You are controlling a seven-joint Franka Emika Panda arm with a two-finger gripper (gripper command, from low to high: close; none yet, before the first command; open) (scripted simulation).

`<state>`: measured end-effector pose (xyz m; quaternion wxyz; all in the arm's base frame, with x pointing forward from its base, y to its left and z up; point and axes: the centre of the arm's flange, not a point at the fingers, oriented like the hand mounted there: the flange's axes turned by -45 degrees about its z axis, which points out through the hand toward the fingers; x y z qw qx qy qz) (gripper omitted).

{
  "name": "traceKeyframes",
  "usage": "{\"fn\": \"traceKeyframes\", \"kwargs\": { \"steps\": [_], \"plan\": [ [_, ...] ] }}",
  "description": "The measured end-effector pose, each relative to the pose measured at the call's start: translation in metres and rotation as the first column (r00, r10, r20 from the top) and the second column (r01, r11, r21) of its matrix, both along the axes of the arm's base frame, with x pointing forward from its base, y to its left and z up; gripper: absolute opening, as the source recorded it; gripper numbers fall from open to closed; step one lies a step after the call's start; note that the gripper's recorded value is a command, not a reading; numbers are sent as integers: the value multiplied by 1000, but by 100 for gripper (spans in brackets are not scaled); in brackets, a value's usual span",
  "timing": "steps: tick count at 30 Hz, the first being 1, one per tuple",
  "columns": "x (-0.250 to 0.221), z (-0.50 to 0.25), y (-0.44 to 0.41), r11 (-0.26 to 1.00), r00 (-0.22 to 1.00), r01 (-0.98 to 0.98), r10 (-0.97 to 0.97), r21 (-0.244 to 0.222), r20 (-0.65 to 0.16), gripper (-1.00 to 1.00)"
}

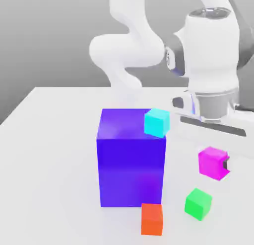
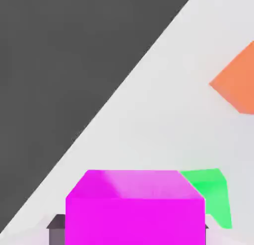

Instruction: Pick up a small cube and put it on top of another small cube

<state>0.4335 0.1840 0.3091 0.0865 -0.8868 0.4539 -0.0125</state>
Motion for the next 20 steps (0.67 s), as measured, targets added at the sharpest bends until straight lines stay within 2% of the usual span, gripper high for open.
{"fn": "traceKeyframes", "kwargs": {
  "steps": [4, 8, 10, 17, 18, 20],
  "plan": [
    [-27, -23, 28, 986, 984, 166, -167, -35, -58, -100],
    [-51, -56, 37, 938, 935, 332, -341, -102, -99, -100],
    [-45, -67, 16, 907, 905, 400, -413, -130, -98, -100],
    [-41, -122, 6, 891, 890, 432, -446, -139, -97, -100],
    [-42, -128, 5, 891, 889, 432, -447, -140, -98, 100],
    [-42, -128, 5, 891, 889, 432, -447, -140, -98, 100]
  ]
}}
